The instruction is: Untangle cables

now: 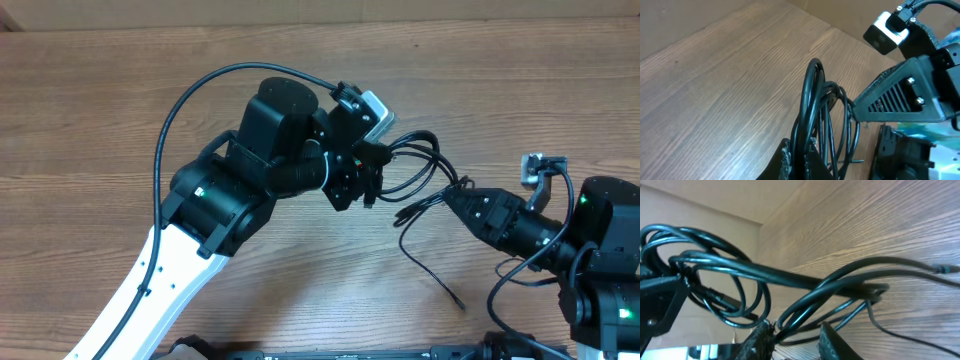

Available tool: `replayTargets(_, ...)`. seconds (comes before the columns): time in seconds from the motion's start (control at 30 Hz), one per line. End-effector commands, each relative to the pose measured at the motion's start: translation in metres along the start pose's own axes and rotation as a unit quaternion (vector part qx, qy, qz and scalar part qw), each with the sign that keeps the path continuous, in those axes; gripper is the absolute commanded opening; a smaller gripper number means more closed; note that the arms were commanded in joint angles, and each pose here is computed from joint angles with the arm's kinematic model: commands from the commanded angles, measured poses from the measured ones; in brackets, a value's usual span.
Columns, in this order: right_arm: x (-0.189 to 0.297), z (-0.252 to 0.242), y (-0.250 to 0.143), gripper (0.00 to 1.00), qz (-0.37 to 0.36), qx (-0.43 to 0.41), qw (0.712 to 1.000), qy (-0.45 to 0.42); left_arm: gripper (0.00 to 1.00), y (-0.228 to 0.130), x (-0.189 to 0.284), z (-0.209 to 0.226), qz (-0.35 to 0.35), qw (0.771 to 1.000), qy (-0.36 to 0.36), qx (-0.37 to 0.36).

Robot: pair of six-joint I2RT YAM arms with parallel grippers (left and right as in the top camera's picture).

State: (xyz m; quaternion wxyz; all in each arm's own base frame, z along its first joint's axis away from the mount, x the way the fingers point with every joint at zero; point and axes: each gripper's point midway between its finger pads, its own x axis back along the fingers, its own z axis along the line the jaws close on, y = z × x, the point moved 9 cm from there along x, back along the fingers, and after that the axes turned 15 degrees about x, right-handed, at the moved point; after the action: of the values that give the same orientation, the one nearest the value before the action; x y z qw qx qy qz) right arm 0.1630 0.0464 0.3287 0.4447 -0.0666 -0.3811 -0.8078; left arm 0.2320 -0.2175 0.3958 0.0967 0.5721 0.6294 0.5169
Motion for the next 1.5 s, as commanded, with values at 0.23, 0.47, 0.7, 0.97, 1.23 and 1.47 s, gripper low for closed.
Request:
replayTargets(0.23, 0.002, 0.0, 0.004, 0.04, -0.019, -0.017, 1.0, -0.016, 0.04, 0.009, 0.014, -0.012, -0.018, 0.999, -0.025, 0.023)
replayTargets(0.47, 0.002, 0.0, 0.004, 0.04, -0.02, -0.017, 0.999, -0.018, 0.04, 0.008, 0.013, -0.013, -0.015, 0.999, -0.035, 0.026)
replayTargets(0.7, 0.004, 0.02, 0.011, 0.04, -0.022, 0.065, 0.994, 0.084, 0.04, 0.008, 0.014, 0.001, -0.032, 0.993, 0.046, 0.102)
replayTargets(0.97, 0.014, 0.051, 0.023, 0.04, -0.039, 0.186, 0.959, 0.213, 0.04, 0.002, 0.014, 0.009, -0.027, 0.984, 0.09, 0.151)
replayTargets(1.23, 0.02, 0.063, 0.033, 0.04, -0.072, 0.253, 0.935, 0.238, 0.04, -0.005, 0.008, 0.006, 0.011, 0.985, 0.056, 0.162)
replayTargets(1.47, 0.026, 0.072, 0.041, 0.04, -0.104, 0.3, 0.916, 0.245, 0.04, -0.016, -0.01, -0.008, 0.085, 0.986, -0.055, 0.131)
